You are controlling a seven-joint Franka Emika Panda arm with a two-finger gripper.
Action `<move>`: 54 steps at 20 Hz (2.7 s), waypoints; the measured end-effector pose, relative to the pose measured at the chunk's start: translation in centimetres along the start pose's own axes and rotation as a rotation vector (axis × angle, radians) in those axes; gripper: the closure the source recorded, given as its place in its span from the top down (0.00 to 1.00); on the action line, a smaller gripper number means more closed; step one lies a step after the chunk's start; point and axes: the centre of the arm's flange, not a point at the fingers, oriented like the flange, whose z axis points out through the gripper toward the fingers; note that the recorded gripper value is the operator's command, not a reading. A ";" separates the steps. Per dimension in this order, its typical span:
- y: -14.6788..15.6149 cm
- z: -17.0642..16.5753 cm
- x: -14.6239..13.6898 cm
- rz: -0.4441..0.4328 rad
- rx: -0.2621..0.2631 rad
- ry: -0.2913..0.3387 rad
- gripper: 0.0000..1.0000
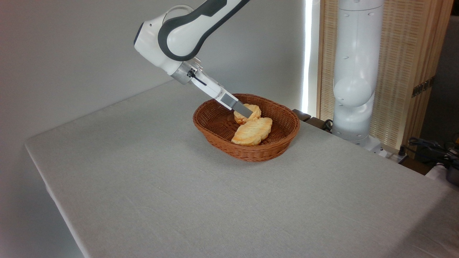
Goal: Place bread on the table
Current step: 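Close the gripper on the smaller bread roll and lift it, then carry the roll out of the basket and lower it onto the table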
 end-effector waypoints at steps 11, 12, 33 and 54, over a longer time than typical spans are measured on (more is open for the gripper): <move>-0.4 0.5 0.4 -0.008 -0.001 -0.015 1.00; -0.5 0.5 0.4 -0.009 -0.001 -0.016 1.00; -0.6 -0.6 0.4 -0.011 0.010 0.007 0.47; -8.6 -14.6 -6.9 -0.155 0.274 0.561 1.00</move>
